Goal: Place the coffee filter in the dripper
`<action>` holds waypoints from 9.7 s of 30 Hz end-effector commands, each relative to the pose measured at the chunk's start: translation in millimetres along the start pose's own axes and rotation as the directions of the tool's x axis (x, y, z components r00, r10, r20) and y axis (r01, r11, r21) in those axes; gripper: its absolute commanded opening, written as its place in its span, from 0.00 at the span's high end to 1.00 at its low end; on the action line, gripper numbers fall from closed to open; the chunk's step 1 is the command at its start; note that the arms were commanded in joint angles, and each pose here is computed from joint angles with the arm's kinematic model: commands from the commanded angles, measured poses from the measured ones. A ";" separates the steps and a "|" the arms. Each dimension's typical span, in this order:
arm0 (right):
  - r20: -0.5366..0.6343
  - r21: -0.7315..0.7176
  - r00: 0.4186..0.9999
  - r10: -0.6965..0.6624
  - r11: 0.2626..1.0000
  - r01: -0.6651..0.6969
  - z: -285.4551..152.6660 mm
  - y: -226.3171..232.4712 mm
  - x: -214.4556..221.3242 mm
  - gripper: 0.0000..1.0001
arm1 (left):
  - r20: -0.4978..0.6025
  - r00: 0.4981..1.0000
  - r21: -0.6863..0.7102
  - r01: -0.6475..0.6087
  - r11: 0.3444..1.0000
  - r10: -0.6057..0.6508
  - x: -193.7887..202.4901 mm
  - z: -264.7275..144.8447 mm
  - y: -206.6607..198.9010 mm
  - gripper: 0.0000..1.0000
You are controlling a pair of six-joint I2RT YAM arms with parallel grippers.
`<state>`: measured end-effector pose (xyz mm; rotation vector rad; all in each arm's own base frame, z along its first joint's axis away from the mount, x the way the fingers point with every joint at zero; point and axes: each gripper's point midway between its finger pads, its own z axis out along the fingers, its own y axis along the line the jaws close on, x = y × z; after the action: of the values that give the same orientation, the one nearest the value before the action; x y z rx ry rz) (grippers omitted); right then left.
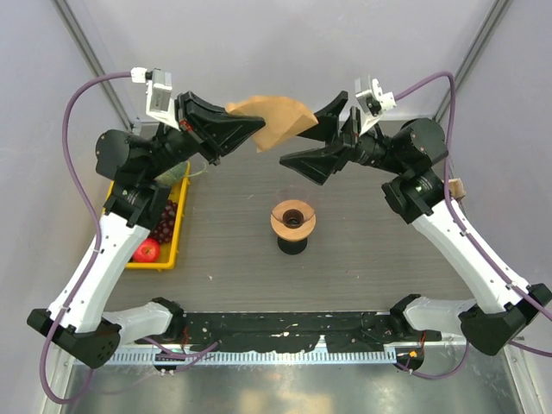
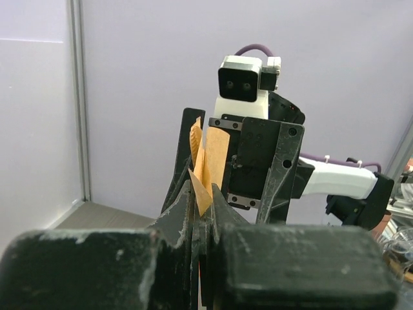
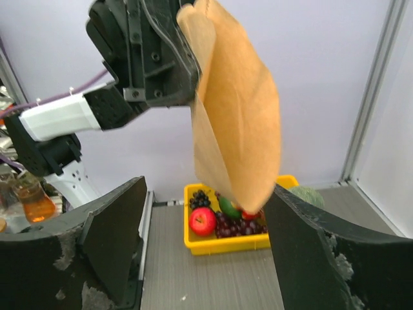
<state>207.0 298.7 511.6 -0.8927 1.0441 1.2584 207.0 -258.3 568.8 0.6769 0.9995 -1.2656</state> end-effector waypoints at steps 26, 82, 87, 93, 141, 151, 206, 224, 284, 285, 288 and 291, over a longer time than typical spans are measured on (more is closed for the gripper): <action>0.020 -0.051 0.996 -0.083 0.995 0.084 11.1 7.7 -15.5 0.95 | 0.007 1.000 0.011 -0.027 1.000 0.027 -11.5 -6.1 -15.8 0.52; -0.501 0.030 0.821 -0.275 0.942 0.334 -60.7 -28.1 44.6 0.07 | -0.462 0.873 -0.173 0.083 0.981 -0.155 95.3 -35.5 19.7 1.00; -0.420 0.088 0.841 -0.340 0.907 0.411 -53.7 -34.1 41.1 0.02 | -0.314 0.900 -0.232 0.237 0.943 -0.304 80.0 -25.8 27.1 1.00; -0.456 0.134 0.766 -0.453 0.816 0.562 -35.3 -51.7 35.2 0.00 | -0.267 0.869 -0.275 0.347 0.897 -0.417 83.0 -20.3 31.8 1.00; -0.538 0.037 0.604 -0.589 0.699 0.714 -19.6 -52.7 48.8 0.41 | -0.217 0.770 -0.460 0.461 0.759 -0.599 123.8 -31.2 46.1 1.00; -0.531 0.012 0.598 -0.600 0.701 0.713 -20.3 -48.3 50.2 0.66 | -0.225 0.781 -0.443 0.450 0.775 -0.582 122.9 -32.0 43.6 0.96; -0.300 -0.211 0.916 -0.267 0.955 0.210 -23.6 49.4 42.9 0.86 | -0.348 0.913 0.199 -0.151 0.968 0.214 97.2 -52.0 -36.1 1.00; -0.390 -0.165 0.879 -0.272 0.960 0.224 -36.8 36.1 66.5 0.94 | -0.339 0.916 0.159 -0.172 0.972 0.217 88.6 -54.0 -33.3 1.00; -0.381 -0.299 0.662 -0.645 0.764 0.572 -35.0 31.4 73.2 0.94 | -0.535 0.842 0.088 -0.023 0.996 0.067 111.3 -64.3 -25.9 0.49; -0.375 -0.300 0.654 -0.658 0.753 0.586 -34.1 29.8 74.3 0.94 | -0.533 0.844 0.086 -0.011 0.996 0.055 113.5 -63.5 -25.8 0.52; -0.371 -0.286 0.626 -0.686 0.726 0.625 -35.2 26.2 72.2 0.92 | -0.518 0.855 0.078 0.011 0.997 0.032 115.8 -59.8 -24.8 0.66; -0.369 -0.290 0.614 -0.698 0.714 0.637 -36.2 25.4 72.3 0.89 | -0.502 0.864 0.073 0.008 0.997 0.030 115.3 -56.4 -22.0 0.84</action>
<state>175.8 292.3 407.7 -1.6158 0.9342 0.5506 169.6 -261.0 426.4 1.1371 1.4498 -1.1283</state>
